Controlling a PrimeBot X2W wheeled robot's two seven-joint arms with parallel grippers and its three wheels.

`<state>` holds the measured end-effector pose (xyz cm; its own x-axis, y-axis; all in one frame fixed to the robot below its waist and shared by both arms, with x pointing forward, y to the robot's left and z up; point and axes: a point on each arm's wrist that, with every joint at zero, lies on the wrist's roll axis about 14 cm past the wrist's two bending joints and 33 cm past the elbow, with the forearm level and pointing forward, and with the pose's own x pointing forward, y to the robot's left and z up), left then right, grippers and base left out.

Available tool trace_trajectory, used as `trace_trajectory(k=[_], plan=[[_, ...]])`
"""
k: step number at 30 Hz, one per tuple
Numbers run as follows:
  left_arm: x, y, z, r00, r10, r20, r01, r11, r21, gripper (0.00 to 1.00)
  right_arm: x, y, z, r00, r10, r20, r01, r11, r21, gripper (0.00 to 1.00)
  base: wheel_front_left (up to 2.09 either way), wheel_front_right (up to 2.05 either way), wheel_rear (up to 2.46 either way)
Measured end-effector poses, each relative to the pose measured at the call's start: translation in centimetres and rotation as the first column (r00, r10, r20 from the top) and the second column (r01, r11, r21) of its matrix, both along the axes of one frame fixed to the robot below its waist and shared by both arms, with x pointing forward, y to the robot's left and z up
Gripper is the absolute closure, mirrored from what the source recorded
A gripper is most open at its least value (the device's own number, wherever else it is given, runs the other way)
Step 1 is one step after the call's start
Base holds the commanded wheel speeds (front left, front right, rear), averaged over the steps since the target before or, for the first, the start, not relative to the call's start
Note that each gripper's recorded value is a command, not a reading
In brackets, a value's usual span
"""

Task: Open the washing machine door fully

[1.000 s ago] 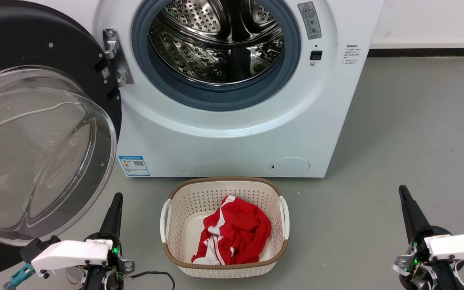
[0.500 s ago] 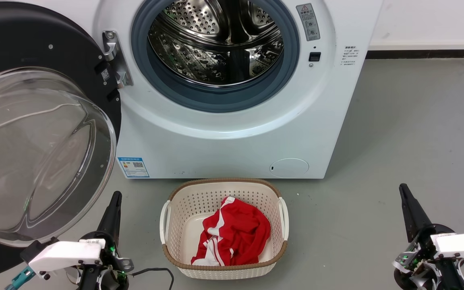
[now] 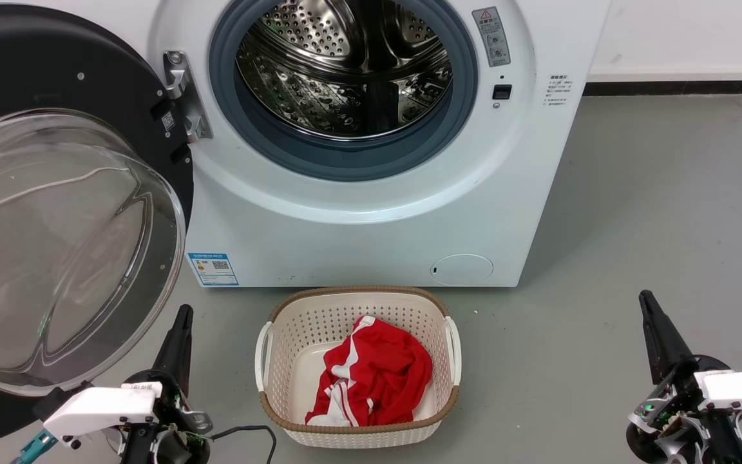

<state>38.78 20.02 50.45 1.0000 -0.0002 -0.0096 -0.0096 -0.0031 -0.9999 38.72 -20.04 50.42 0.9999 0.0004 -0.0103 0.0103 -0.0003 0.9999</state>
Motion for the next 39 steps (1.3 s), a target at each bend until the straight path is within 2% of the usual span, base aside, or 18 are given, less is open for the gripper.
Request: trace_trajectory(k=[39], plan=[[0.01, -0.01, 0.0, 1.0, 0.0, 0.0, 0.0, 1.0, -0.001, 1.0, -0.01, 0.02, -0.04, 1.0, -0.001, -0.001, 0.001, 1.0, 0.002, 1.0, 0.0, 0.0, 0.0]])
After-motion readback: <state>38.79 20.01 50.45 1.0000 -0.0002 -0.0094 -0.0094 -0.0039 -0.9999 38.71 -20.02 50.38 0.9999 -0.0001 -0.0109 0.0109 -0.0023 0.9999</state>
